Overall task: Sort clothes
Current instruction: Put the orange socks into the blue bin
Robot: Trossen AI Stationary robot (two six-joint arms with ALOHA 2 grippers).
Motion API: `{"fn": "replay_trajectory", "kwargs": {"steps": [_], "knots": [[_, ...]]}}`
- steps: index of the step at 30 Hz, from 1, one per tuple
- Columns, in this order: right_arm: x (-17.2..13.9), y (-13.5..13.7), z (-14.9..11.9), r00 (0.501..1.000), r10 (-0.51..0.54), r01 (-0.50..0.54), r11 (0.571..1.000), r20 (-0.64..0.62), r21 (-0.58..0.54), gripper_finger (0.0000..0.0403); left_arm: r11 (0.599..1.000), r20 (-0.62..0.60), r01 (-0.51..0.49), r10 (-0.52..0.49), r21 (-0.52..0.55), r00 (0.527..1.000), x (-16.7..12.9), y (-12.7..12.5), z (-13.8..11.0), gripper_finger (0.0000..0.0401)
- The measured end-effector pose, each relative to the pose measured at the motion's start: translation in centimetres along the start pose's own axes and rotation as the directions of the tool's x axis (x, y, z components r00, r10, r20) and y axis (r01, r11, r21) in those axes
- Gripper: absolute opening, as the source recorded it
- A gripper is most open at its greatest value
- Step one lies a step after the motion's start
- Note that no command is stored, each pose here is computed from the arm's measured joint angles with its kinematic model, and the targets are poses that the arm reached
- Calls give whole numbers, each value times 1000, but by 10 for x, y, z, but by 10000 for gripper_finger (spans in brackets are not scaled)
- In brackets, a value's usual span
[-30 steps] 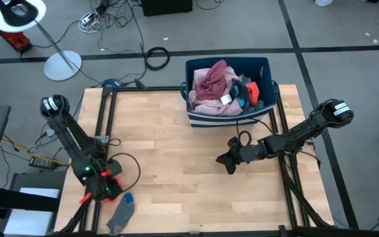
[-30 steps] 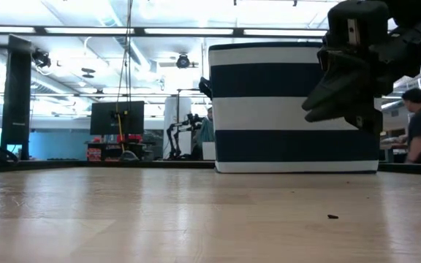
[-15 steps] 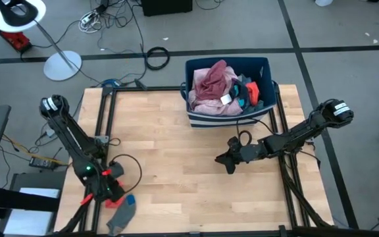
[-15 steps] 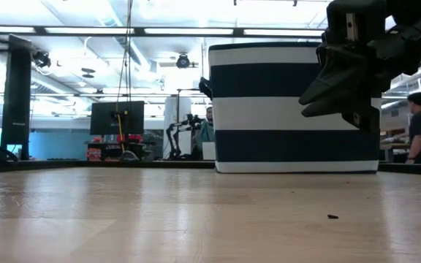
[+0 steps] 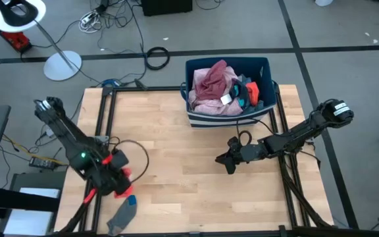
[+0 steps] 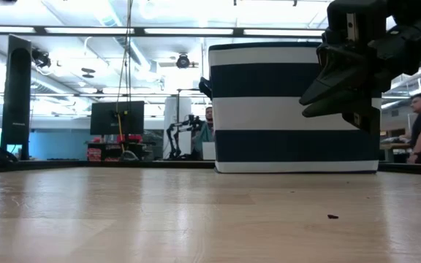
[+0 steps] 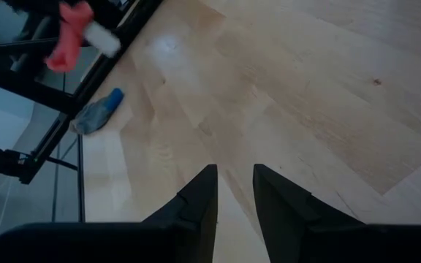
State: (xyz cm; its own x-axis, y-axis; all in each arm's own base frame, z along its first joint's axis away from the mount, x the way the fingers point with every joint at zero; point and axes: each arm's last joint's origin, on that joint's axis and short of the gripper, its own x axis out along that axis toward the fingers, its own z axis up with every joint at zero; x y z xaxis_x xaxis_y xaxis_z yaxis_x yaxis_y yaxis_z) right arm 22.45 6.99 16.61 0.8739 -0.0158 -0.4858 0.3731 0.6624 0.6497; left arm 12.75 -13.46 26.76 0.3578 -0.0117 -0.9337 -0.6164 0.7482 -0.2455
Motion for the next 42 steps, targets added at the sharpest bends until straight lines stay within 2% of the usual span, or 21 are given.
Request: {"fn": "replay_trajectory", "kwargs": {"steps": [6,9,15,19,23,27,31,37,42], "knots": [[0,-3,-2,999,-22,21,1000,-33,-20,91,996,121,80,-83,27,989,-42,-14,48,1],[-1,-6,-7,992,-32,19,994,-125,-104,91,994,176,97,-103,42,979,-57,-19,74,0],[-3,-16,-17,945,-81,-8,962,-315,-272,91,992,276,51,-82,116,958,-75,-35,133,0],[-5,-19,-20,930,-108,-18,941,-352,-338,91,985,324,18,-73,170,943,-84,-46,178,0],[-5,-21,-20,926,-126,-25,921,-357,-389,91,971,385,17,-110,238,917,-97,-55,226,0],[-5,-22,-19,927,-128,-40,901,-353,-431,91,961,472,-3,-134,277,871,-111,-60,273,0],[-4,-23,-17,941,-161,1,880,-297,-475,91,949,579,-11,-183,315,795,-122,-61,320,0],[-4,-24,-14,954,-203,66,861,-222,-505,92,933,711,55,-308,355,632,-100,-50,379,0],[-3,-24,-14,955,-200,63,861,-221,-505,92,950,781,47,-281,308,558,-70,-37,419,0]]}}
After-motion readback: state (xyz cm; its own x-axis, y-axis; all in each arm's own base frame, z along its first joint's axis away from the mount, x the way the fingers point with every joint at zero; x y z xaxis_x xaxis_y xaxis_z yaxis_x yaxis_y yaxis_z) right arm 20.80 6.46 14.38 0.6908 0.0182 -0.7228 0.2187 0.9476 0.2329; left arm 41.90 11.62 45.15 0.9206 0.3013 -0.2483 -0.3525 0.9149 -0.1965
